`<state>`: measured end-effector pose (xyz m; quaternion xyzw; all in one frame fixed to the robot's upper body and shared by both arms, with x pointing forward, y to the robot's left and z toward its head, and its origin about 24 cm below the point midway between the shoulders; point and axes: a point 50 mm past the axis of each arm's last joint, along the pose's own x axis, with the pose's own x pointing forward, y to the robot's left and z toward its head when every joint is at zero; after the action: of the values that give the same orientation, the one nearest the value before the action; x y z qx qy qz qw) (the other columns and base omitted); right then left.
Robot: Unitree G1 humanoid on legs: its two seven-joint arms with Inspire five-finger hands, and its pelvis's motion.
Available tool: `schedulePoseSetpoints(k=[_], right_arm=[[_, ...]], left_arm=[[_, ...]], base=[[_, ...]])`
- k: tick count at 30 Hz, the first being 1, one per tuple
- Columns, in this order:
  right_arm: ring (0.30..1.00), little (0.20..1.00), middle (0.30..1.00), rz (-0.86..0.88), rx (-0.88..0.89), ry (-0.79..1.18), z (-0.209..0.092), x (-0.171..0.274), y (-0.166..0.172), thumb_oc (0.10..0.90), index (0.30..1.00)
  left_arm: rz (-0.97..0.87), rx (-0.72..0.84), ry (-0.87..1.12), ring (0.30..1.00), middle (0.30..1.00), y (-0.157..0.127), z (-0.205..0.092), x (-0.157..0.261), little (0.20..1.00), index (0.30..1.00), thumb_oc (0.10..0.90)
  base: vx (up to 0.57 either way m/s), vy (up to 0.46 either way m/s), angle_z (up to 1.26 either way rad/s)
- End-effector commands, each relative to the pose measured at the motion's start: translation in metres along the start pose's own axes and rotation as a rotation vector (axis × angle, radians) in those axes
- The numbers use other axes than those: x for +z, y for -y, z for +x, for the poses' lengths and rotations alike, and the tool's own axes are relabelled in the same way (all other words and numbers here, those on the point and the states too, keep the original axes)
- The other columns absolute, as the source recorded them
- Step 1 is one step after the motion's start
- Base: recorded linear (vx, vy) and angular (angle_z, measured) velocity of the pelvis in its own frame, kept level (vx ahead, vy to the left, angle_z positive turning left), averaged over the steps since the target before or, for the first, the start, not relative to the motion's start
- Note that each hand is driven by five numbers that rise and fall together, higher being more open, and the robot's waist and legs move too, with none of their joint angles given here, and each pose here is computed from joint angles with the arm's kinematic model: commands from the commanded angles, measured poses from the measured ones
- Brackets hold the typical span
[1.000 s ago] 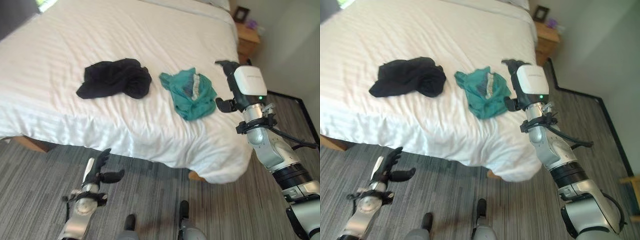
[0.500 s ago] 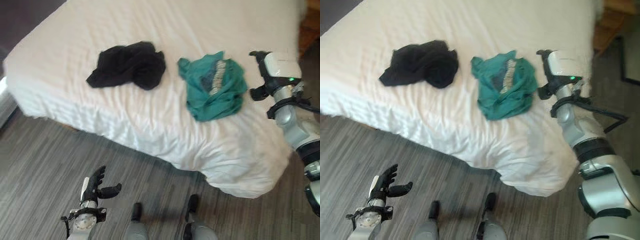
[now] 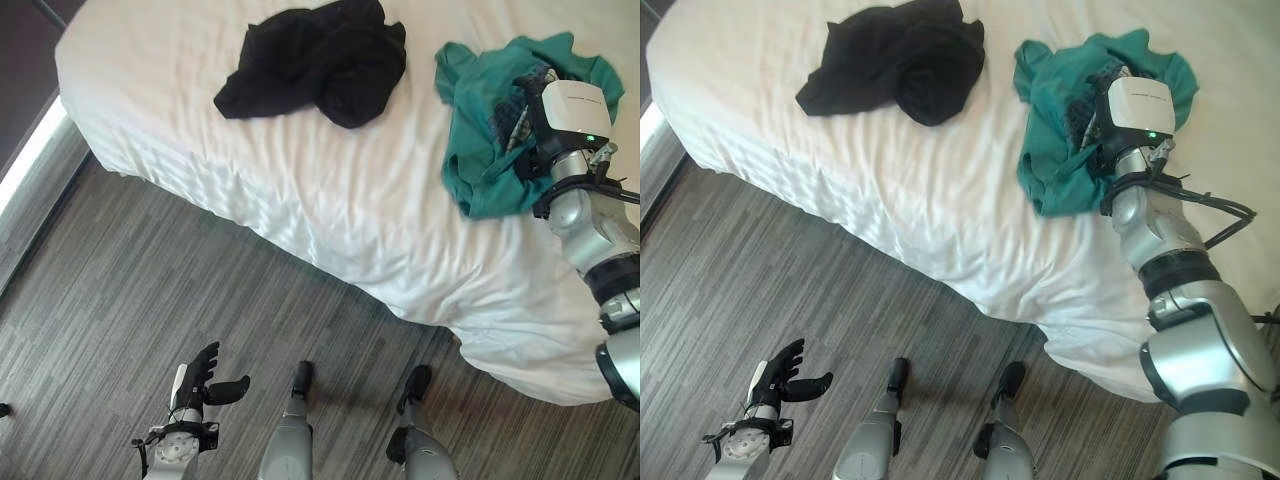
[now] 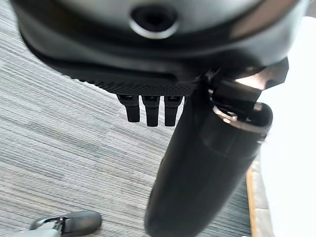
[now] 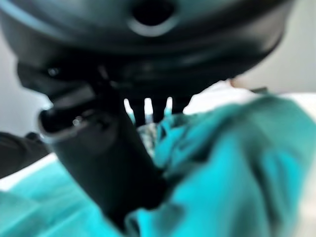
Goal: Pick up bed clothes into laundry basket.
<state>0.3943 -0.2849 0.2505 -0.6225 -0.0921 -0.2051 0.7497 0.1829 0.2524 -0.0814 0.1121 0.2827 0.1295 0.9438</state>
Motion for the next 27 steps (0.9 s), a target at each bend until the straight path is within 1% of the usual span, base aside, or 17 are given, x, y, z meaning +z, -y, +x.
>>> schedulePoseSetpoints(k=[1,5,9,10,11,12,13,14,15,18,19,20,21,23,24,25,27], right_arm=[[0.3,0.3,0.3,0.023,0.079,0.048,0.011,0.026,0.006,0.4,0.3],[0.3,0.3,0.3,0.067,0.007,0.083,0.019,0.035,0.033,0.4,0.3],[0.3,0.3,0.3,0.144,-0.223,0.111,0.024,0.027,0.112,0.4,0.3],[0.3,0.3,0.3,0.185,-0.36,0.147,0.014,0.02,0.153,0.4,0.3],[0.3,0.3,0.3,0.186,-0.361,0.146,0.014,0.019,0.153,0.4,0.3],[0.3,0.3,0.3,0.217,-0.44,0.168,0.004,0.012,0.172,0.4,0.3],[0.3,0.3,0.3,0.269,-0.583,0.195,-0.022,-0.01,0.204,0.4,0.3],[0.3,0.3,0.3,0.303,-0.644,0.188,-0.038,-0.026,0.212,0.4,0.3],[0.3,0.3,0.3,0.307,-0.644,0.181,-0.041,-0.029,0.21,0.4,0.3],[0.3,0.3,0.3,0.46,-0.736,0.073,-0.081,-0.086,0.207,0.4,0.3],[0.3,0.3,0.3,0.515,-0.733,-0.029,-0.101,-0.12,0.189,0.4,0.3],[0.3,0.3,0.3,0.517,-0.736,-0.041,-0.106,-0.124,0.188,0.4,0.3],[0.3,0.3,0.3,0.516,-0.689,-0.184,-0.133,-0.159,0.16,0.4,0.3],[0.3,0.3,0.3,0.53,-0.654,-0.282,-0.151,-0.178,0.141,0.4,0.3],[0.3,0.3,0.3,0.513,-0.55,-0.487,-0.181,-0.21,0.095,0.4,0.3],[0.3,0.3,0.3,0.514,-0.55,-0.49,-0.183,-0.21,0.094,0.4,0.3],[0.3,0.3,0.3,0.496,-0.426,-0.665,-0.22,-0.23,0.053,0.4,0.3]], left_arm=[[0.06,0.037,0.045,0.9,0.9,-0.026,0.002,0.006,0.9,0.9,0.8],[0.089,0.08,-0.02,0.9,0.9,-0.04,0.003,-0.006,0.9,0.9,0.8],[0.101,0.189,-0.037,0.9,0.9,-0.074,0.003,-0.005,0.9,0.9,0.8],[0.094,0.262,-0.034,0.9,0.9,-0.095,-0.001,-0.003,0.9,0.9,0.8],[0.096,0.262,-0.034,0.9,0.9,-0.096,-0.001,-0.002,0.9,0.9,0.8],[0.094,0.307,-0.029,0.9,0.9,-0.109,-0.005,-0.001,0.9,0.9,0.8],[0.057,0.419,0.006,0.9,0.9,-0.136,-0.012,0.008,0.9,0.9,0.8],[0.016,0.466,0.023,0.9,0.9,-0.148,-0.016,0.012,0.9,0.9,0.8],[0.024,0.468,0.026,0.9,0.9,-0.15,-0.016,0.014,0.9,0.9,0.8],[-0.04,0.611,0.167,0.9,0.9,-0.195,-0.038,0.042,0.9,0.9,0.8],[0.044,0.699,0.288,0.9,0.9,-0.226,-0.053,0.076,0.9,0.9,0.8],[0.055,0.697,0.296,0.9,0.9,-0.227,-0.053,0.08,0.9,0.9,0.8],[0.179,0.815,0.429,0.9,0.9,-0.257,-0.075,0.123,0.9,0.9,0.8],[0.239,0.854,0.484,0.9,0.9,-0.267,-0.084,0.145,0.9,0.9,0.8],[0.279,0.87,0.599,0.9,0.9,-0.257,-0.089,0.168,0.9,0.9,0.8],[0.283,0.87,0.601,0.9,0.9,-0.257,-0.089,0.169,0.9,0.9,0.8],[0.319,0.923,0.662,0.9,0.9,-0.26,-0.099,0.187,0.9,0.9,0.8]], base=[[0.02,-0.026,-0.04],[0.03,-0.019,-0.06],[0.09,0.0,-0.11],[0.08,0.004,0.01],[0.08,0.002,0.0],[0.07,-0.008,-0.05],[0.12,-0.014,-0.01],[0.07,-0.013,0.18],[0.04,-0.015,0.18],[0.08,-0.04,-0.01],[0.09,-0.041,0.09],[0.06,-0.104,0.03],[-0.05,-0.073,-0.53],[-0.01,-0.123,-0.87],[0.02,-0.126,-0.57],[0.03,-0.096,-0.34],[0.07,-0.024,-0.55]])
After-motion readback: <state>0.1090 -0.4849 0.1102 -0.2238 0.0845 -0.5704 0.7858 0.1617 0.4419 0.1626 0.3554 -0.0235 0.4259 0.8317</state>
